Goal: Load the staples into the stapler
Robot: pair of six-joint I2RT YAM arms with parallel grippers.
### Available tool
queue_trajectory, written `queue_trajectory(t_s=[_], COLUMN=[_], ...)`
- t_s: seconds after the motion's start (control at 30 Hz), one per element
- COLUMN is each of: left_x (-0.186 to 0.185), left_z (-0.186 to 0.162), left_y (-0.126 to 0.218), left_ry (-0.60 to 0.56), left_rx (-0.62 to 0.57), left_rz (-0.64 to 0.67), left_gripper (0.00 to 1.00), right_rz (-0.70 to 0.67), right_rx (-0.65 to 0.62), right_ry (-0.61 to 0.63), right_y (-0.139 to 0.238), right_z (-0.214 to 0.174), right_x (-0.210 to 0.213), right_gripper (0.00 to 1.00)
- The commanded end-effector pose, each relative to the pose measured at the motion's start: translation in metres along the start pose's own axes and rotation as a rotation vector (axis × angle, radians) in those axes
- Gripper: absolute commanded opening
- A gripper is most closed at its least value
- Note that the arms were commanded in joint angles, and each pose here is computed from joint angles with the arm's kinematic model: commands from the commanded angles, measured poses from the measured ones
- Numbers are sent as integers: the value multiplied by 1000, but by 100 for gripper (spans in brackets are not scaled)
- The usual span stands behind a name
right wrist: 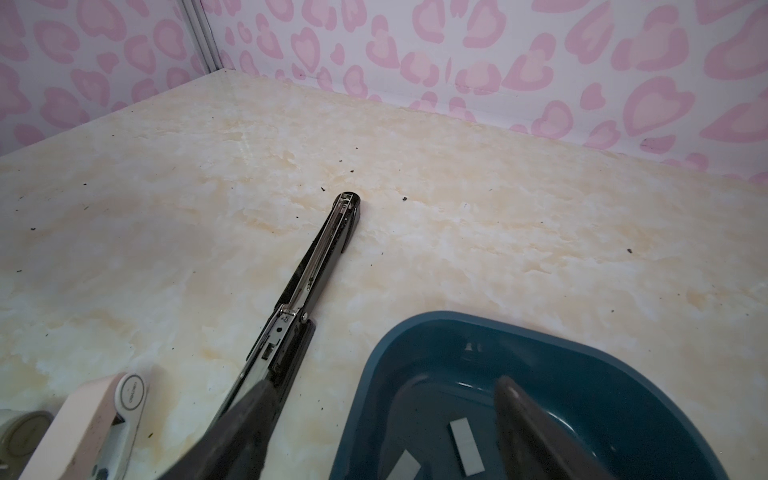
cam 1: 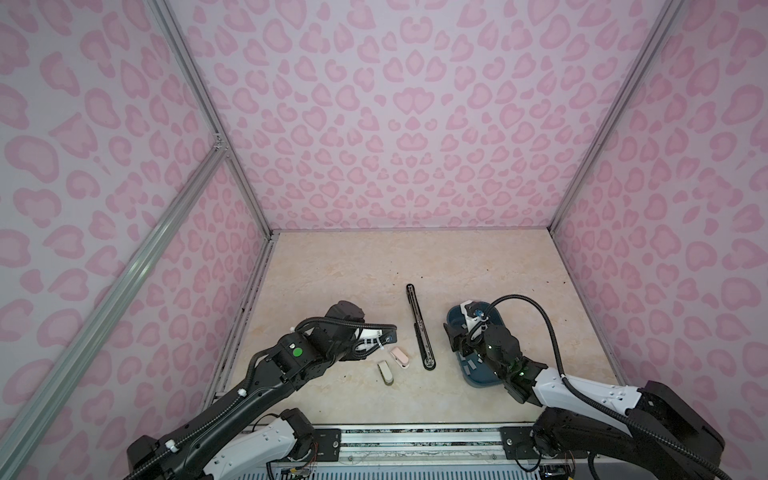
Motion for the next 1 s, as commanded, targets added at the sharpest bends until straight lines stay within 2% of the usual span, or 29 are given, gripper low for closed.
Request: queue_trajectory(t_s=[0.0,0.27,0.73,0.97], left_x=[0,0,-14,-17], left_z=[7,27,52,62], left_y=[-7,-32,-71,-80], left_ry=[-130,-262,-438,-472], left_rx=[21,-19,79,86], left_rz=[-45,-135,-262,-311], left_gripper=[71,65,53,51], right_rz=[-13,1,-15,-14], right_rx=[-28,-71,-82,-97], right_ry=[-2,-6,-11,-9], right_y=[3,10,12,15], right_z=[1,1,-2,-2], right_x=[-2,-4,-6,-6], right_gripper=[83,89,91,93])
Point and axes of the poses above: each gripper's point midway between its finger pads, its own y axis back along the fingers, its own x axis along the line the jaws close on, z = x × y, the point moved 8 cm from there along y, back along the fingers, and after that the axes turned 7 degrees about -y, right-handed, at the moved point
